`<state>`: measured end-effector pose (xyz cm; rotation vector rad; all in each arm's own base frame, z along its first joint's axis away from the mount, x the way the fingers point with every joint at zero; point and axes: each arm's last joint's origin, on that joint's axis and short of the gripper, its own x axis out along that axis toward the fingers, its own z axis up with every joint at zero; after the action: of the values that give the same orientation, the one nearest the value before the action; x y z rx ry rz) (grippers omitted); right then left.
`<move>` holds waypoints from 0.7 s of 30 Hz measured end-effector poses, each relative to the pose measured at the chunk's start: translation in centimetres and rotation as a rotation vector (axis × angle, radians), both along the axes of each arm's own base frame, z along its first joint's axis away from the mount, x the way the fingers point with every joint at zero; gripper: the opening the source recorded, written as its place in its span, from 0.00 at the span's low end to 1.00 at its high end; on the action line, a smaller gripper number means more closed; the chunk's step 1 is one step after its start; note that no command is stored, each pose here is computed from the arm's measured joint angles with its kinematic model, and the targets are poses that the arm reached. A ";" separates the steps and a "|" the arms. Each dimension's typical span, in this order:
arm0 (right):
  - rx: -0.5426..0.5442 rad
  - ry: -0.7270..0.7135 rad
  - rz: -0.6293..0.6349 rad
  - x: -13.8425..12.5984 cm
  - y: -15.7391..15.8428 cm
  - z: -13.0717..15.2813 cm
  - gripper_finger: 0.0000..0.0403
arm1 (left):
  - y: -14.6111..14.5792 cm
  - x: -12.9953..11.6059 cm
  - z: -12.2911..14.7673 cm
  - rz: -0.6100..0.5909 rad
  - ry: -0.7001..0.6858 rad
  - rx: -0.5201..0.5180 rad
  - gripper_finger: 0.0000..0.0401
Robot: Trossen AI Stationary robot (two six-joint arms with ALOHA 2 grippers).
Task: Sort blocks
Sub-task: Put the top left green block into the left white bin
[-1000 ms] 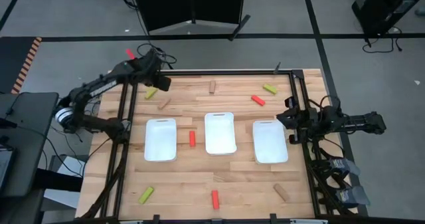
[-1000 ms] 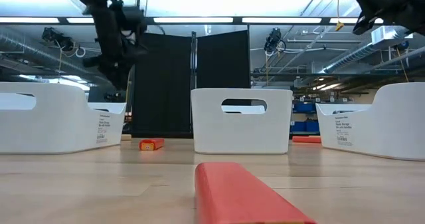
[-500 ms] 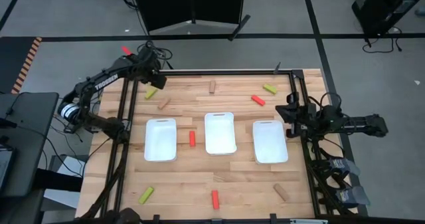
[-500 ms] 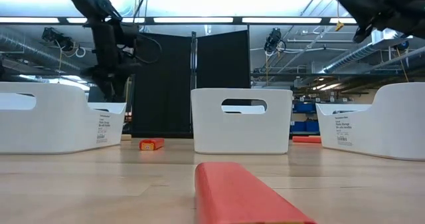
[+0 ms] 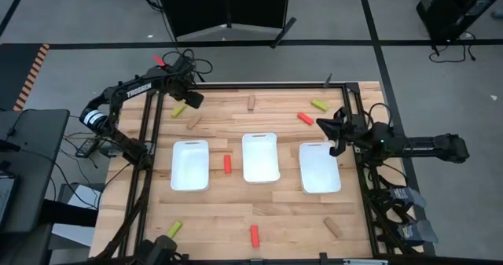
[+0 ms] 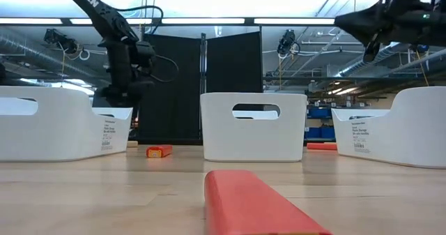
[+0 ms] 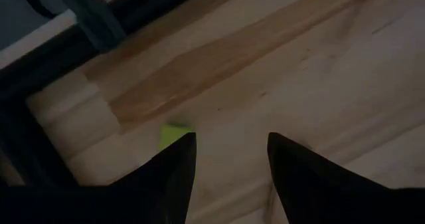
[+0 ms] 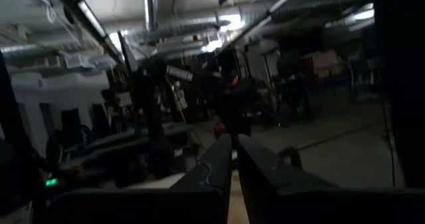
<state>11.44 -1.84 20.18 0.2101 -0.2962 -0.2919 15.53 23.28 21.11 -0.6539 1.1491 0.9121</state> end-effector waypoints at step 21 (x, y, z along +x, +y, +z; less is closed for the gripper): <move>0.098 0.085 0.037 2.0 -0.2 -1.3 0.09 | 0.2 -1.3 -1.9 0.017 0.228 -0.088 0.69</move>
<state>13.40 -1.99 18.84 0.2984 -0.1934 -0.2787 14.24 23.46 19.18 -0.6431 1.3946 0.9734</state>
